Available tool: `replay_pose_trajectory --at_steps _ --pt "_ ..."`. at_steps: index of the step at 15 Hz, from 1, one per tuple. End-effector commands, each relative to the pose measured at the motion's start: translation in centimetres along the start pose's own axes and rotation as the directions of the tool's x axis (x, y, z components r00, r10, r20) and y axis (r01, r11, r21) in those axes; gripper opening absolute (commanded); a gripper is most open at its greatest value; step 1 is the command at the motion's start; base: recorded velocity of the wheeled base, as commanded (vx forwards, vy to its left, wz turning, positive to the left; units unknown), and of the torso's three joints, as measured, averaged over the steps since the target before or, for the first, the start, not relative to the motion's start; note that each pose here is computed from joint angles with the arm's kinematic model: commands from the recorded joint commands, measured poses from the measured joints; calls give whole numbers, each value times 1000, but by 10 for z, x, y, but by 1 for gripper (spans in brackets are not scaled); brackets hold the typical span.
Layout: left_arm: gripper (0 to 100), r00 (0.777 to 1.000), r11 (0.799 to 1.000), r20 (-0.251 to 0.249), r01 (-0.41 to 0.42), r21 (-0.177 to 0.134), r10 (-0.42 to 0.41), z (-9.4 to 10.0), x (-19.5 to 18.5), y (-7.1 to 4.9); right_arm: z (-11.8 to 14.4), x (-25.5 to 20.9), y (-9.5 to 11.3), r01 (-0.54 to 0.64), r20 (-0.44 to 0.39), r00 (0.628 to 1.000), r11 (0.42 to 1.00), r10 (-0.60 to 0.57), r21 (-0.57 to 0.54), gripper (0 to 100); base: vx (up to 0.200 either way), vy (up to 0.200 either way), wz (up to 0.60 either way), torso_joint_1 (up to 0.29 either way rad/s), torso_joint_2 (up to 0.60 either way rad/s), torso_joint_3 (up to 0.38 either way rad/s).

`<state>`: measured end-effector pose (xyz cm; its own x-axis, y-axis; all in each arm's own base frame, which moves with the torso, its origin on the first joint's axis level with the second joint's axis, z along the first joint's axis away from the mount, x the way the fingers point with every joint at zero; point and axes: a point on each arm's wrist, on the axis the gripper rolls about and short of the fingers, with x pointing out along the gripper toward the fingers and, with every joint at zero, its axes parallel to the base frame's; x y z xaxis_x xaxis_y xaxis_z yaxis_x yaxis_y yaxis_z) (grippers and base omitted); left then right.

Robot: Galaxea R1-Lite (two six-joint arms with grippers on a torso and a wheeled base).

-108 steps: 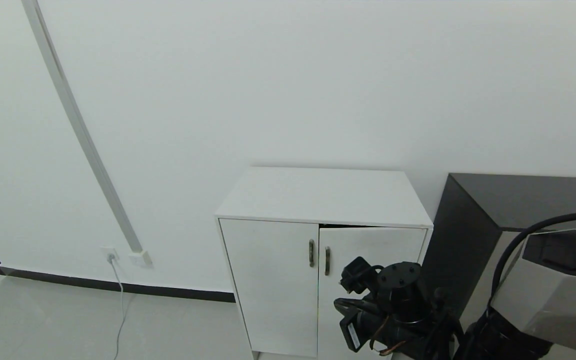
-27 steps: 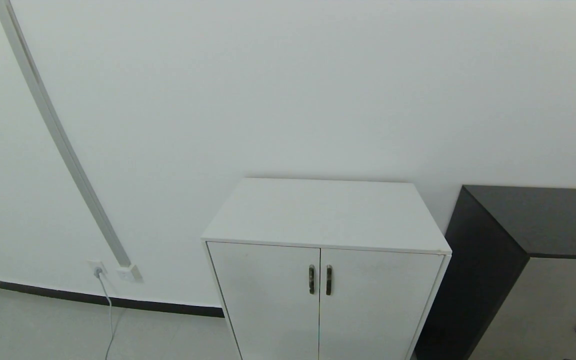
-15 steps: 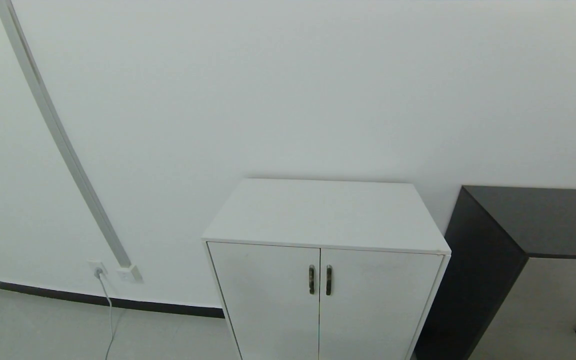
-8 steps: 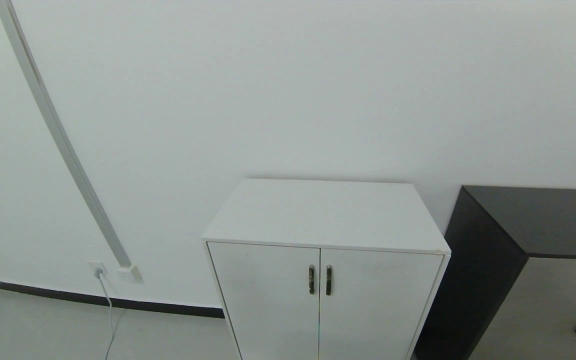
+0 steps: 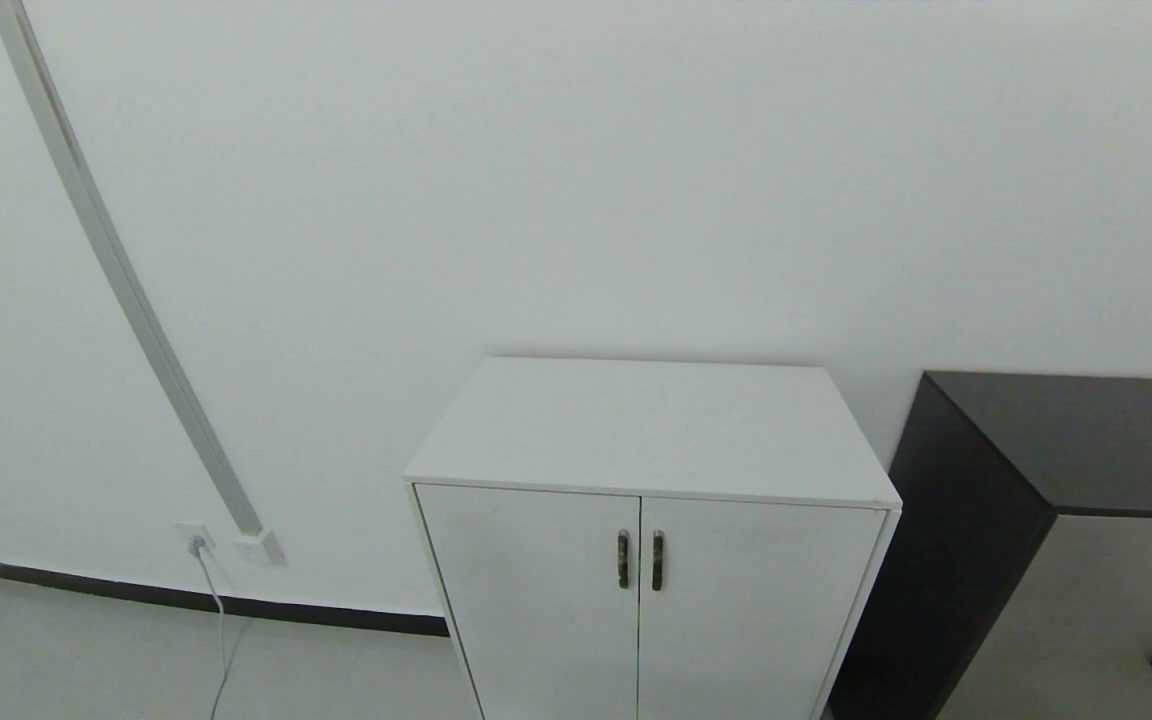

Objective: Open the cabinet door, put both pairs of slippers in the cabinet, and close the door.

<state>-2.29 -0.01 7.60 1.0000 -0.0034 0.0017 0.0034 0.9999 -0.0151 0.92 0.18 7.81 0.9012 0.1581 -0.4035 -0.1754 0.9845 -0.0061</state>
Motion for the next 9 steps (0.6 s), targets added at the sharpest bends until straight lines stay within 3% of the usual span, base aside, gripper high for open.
replay_pose_trajectory --at_steps 1,9 --pt "0 1000 1000 -2 0 0 0 0 0 0 -2 -6 0 47 85 995 999 -48 20 0 0 0 0 0 0 0" --pt "0 1000 1000 -2 1 0 -1 0 0 0 -10 -21 1 59 286 956 998 -63 23 0 0 0 0 0 0 0"
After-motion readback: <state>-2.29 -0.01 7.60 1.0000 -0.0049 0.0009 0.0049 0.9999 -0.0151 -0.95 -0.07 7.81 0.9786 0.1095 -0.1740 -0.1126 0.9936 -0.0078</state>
